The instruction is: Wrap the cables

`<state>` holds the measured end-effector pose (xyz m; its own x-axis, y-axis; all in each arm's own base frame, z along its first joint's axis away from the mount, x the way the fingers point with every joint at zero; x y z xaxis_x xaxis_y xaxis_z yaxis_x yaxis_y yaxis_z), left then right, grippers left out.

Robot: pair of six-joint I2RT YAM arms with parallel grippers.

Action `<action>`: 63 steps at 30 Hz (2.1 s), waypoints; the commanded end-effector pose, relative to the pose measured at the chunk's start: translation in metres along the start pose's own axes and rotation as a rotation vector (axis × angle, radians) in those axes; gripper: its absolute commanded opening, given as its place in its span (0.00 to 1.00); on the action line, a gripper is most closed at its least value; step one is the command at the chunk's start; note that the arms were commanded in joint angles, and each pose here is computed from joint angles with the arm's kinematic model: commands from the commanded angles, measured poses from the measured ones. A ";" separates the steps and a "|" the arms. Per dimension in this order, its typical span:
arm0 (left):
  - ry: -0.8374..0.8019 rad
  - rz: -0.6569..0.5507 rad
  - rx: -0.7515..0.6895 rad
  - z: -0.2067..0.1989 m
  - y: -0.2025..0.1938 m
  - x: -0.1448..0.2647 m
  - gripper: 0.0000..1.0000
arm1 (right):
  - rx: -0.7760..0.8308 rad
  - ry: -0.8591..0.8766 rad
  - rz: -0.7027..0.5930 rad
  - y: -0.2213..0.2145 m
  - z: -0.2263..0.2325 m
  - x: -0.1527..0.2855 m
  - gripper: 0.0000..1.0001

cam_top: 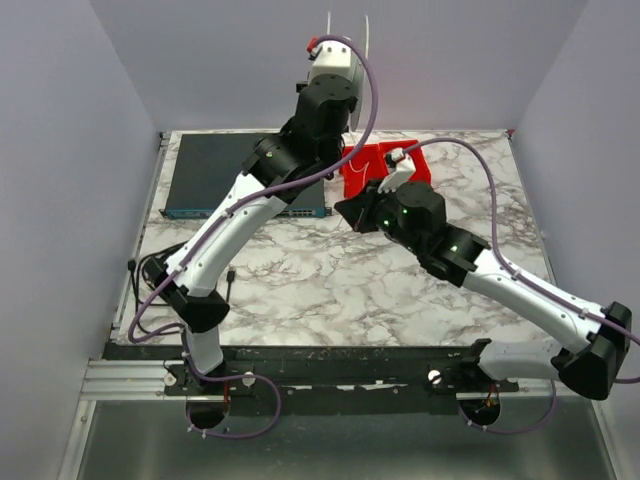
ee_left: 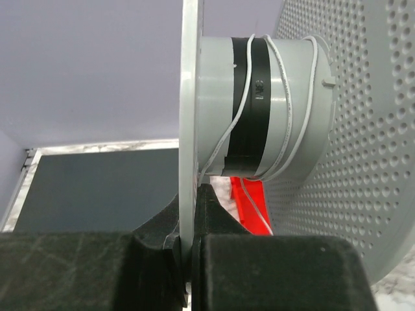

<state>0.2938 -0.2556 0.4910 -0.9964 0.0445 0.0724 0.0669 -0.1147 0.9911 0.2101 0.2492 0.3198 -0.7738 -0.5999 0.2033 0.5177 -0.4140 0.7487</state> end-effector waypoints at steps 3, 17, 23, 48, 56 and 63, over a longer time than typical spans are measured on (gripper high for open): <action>-0.036 0.031 -0.017 -0.015 -0.028 -0.023 0.00 | 0.131 0.024 0.009 0.043 0.028 0.052 0.01; -0.201 0.106 -0.100 -0.022 -0.093 -0.019 0.00 | 0.326 -0.098 -0.166 0.116 0.054 0.083 0.01; -0.283 0.111 -0.092 -0.012 -0.109 0.001 0.00 | 0.375 -0.114 -0.213 0.130 0.061 0.074 0.01; -0.593 -0.020 -0.074 0.043 -0.105 0.093 0.00 | 0.267 -0.150 -0.104 0.157 -0.053 -0.002 0.01; -0.591 -0.011 0.099 0.049 -0.087 0.097 0.00 | 0.225 -0.111 -0.016 0.123 -0.079 -0.022 0.01; -0.445 0.011 0.288 0.047 -0.067 0.088 0.00 | 0.139 -0.003 0.036 0.090 -0.090 -0.028 0.01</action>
<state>0.1988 -0.1958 0.3973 -0.8170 0.5449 0.1887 0.1800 -0.0698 0.9812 0.3168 0.1602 0.3245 -0.7962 -0.5148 0.3178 0.4908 -0.2425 0.8369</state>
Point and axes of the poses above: each gripper's point midway between its finger pads, its own x axis back along the fingers, its own z axis along the line the jaws close on, y = z × x, the point moved 10 cm from there along x, back along the fingers, and after that the axes turned 9 degrees about -x, right-handed, at the moved point
